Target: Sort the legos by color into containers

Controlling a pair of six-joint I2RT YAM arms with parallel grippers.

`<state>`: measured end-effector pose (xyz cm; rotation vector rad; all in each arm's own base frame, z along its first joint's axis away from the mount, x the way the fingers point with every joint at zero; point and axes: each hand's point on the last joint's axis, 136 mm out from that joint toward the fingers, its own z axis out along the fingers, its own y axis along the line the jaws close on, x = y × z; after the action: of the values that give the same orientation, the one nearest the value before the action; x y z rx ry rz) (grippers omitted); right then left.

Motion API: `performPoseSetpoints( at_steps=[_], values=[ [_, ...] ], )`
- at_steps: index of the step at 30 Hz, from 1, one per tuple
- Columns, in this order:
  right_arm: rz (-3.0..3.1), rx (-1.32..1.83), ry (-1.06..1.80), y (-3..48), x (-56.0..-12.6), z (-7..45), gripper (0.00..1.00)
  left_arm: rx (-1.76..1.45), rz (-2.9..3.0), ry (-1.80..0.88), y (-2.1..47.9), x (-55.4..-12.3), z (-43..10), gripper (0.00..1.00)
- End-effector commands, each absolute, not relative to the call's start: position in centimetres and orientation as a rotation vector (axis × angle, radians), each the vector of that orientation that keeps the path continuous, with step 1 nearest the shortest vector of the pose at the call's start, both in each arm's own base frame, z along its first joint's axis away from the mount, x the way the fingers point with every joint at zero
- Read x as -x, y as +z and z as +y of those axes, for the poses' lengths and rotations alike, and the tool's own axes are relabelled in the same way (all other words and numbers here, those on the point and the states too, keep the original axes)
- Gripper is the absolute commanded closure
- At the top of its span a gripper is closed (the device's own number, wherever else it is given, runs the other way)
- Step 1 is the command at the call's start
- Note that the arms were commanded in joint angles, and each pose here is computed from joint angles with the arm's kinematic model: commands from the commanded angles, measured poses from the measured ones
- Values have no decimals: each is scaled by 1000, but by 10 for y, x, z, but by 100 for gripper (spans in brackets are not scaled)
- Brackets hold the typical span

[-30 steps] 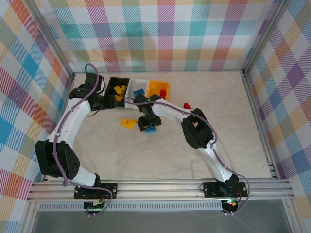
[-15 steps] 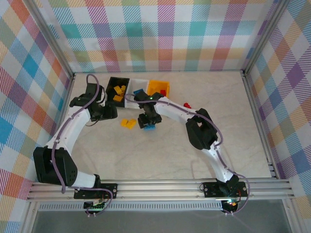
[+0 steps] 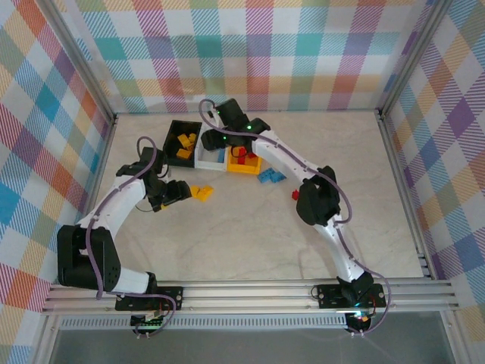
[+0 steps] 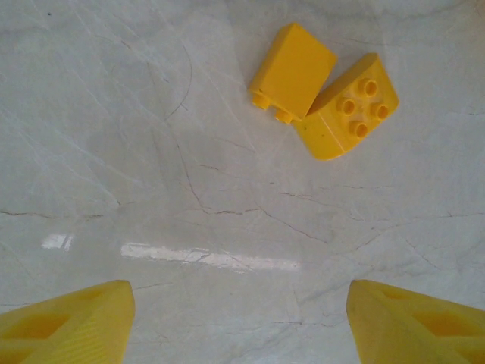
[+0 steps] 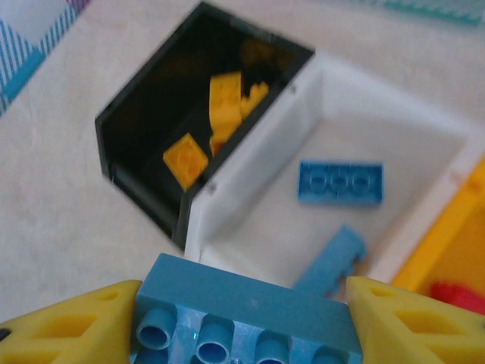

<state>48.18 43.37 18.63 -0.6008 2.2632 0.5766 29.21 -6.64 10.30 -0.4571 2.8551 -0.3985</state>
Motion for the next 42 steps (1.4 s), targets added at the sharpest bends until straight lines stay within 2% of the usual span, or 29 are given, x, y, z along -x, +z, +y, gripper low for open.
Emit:
performPoseSetpoints(
  at_steps=[1,5,9,18,24,28,35,42],
  values=[
    [2169,642,590,170,-510,450,37,498,2869,-391,107,-294,-63,26],
    [2093,630,630,164,-530,463,35,489,2898,-335,107,-291,-56,26],
    [2073,602,637,156,-541,465,25,501,2907,-310,104,-293,-51,26],
    [2104,592,695,183,-524,460,19,469,2893,-320,97,-319,-53,25],
    [2155,565,777,220,-483,440,18,394,2909,-342,82,-340,-62,26],
    [2182,584,812,237,-438,418,18,345,2931,-328,66,-358,-70,26],
    [2268,544,803,235,-376,368,17,290,2952,-324,42,-392,-82,26],
    [2328,518,760,221,-350,340,17,192,2974,-307,32,-413,-95,26]
  ],
)
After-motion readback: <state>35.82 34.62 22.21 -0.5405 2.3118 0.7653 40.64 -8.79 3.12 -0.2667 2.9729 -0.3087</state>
